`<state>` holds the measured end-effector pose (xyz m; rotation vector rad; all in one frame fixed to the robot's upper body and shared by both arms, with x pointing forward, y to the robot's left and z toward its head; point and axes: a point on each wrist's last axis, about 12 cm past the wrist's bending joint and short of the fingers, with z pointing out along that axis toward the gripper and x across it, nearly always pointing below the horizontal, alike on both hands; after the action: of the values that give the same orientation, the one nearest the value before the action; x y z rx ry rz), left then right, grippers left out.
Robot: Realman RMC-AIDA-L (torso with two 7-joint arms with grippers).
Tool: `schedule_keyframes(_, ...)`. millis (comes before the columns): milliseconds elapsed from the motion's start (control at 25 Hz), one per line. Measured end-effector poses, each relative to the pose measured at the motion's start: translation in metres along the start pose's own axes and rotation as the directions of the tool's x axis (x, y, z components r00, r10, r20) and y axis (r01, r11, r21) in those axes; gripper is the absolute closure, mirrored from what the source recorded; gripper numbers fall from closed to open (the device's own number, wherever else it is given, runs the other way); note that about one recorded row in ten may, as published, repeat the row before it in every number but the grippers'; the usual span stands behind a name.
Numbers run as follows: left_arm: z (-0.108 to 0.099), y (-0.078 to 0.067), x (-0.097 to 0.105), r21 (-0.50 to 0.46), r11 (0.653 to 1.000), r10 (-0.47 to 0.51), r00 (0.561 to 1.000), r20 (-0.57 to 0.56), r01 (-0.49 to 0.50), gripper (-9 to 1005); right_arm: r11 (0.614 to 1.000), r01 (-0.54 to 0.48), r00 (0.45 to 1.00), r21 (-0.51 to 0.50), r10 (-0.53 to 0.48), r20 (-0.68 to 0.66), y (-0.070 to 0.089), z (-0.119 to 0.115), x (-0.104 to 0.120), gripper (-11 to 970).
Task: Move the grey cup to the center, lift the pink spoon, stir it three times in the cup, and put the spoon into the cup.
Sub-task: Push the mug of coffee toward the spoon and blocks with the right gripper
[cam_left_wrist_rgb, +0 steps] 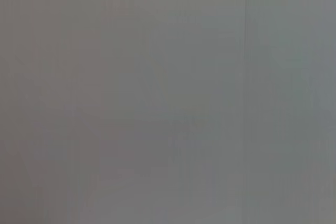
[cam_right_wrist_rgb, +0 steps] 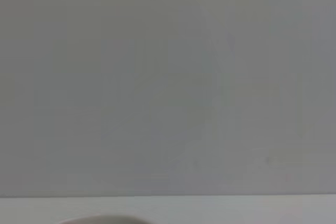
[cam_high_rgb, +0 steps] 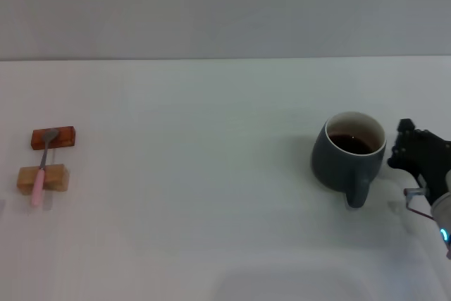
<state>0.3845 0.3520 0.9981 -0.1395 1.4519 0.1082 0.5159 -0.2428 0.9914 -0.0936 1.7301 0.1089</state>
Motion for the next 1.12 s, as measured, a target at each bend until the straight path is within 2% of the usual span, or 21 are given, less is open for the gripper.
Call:
schedule_keyframes(400,-0.003,0.001,0.001,-0.005,1.0,0.0,1.0,-0.005,0.0,146,0.997,0.008,1.0,-0.074,-0.007,0.008,0.016,0.002,-0.003,960)
schedule_keyframes(840,-0.002,0.001,0.0,-0.005,1.0,0.0,1.0,-0.005,0.0,147,0.973,0.019,0.999,-0.228,-0.024,-0.021,0.051,0.005,-0.004,960)
schedule_keyframes(1120,-0.003,0.001,0.0,-0.005,1.0,0.002,1.0,-0.005,-0.002,147,0.955,0.025,0.999,-0.296,-0.036,-0.033,0.067,0.006,-0.006,960)
